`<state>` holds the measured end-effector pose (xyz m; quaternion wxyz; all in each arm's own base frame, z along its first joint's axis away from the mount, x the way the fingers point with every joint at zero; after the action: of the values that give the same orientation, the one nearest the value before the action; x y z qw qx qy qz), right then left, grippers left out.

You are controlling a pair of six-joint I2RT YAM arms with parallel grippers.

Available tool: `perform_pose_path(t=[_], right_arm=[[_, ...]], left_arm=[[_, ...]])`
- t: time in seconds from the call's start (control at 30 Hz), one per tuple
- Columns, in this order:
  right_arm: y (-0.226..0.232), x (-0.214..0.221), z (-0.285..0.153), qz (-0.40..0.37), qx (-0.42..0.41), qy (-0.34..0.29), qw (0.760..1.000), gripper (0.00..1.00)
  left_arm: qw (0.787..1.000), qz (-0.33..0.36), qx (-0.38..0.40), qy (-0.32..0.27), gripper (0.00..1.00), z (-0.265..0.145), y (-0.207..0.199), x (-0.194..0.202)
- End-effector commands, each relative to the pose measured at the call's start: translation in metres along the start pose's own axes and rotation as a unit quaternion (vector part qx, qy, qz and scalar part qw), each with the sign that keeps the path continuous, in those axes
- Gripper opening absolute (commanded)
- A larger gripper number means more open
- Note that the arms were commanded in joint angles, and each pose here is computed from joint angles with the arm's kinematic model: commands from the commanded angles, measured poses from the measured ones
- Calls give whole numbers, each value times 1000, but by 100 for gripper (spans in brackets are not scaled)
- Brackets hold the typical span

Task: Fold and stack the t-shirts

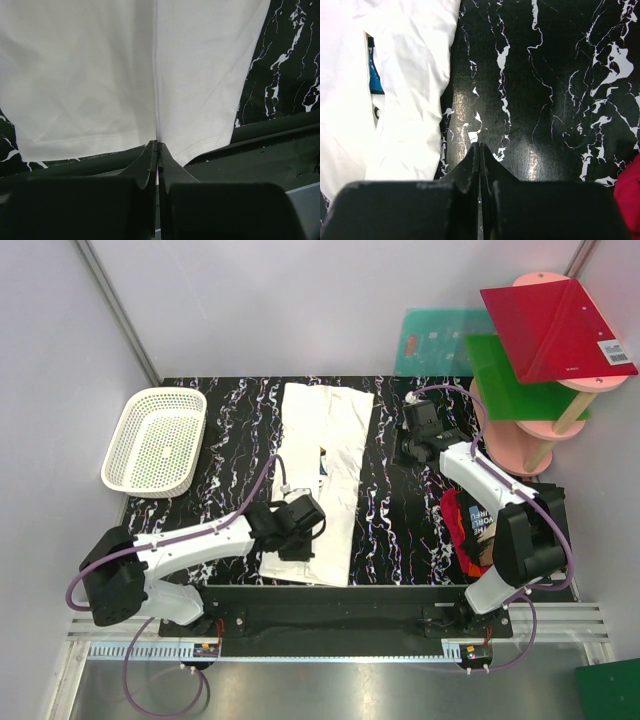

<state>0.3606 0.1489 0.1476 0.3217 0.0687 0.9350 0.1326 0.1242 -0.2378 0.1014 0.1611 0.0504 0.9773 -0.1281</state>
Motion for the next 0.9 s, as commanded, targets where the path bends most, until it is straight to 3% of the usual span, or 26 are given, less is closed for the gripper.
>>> perform_pose_path(t=[0.0,0.23,0.27,0.3,0.37,0.4,0.43,0.5,0.63,0.77,0.87], right_arm=[[10,-8,3,1,-20,-9,1000,0],[14,0,8,3,-32,13,999,2],[13,2,10,4,-32,17,999,2],[15,2,10,4,-35,19,999,3],[17,4,10,3,-43,24,999,5],[18,6,10,4,-49,29,998,7],[19,7,9,7,-52,31,998,10],[20,10,11,8,-57,37,998,12],[28,17,15,27,-82,60,994,12],[39,43,16,55,-129,115,983,12],[45,69,9,76,-175,155,969,20]], left_arm=[[999,-11,4,36,0,-1,3,17],[998,-14,-24,60,0,11,16,34],[998,-12,-25,58,6,11,16,32],[998,-4,-24,55,35,10,16,32],[999,5,-16,33,64,4,11,25],[1000,11,-11,22,87,0,8,22],[1000,15,1,-3,94,-8,3,15],[999,20,10,-32,99,-18,1,7],[994,7,16,-112,99,-44,12,-12],[991,-8,-58,-124,99,-49,50,-11],[989,-26,-104,-103,99,-43,77,-1]])
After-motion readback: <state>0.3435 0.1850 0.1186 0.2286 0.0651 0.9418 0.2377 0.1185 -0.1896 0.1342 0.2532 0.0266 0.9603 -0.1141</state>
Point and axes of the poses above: each gripper's point midway between its finger pads, its own z axis out along the fingers, its own y axis along the line the jaws close on, x = y × z, the point moved 3 cm from there along -z, back along the fingers, and after that the axes turned 4 degrees about z, right-handed, at the moved point
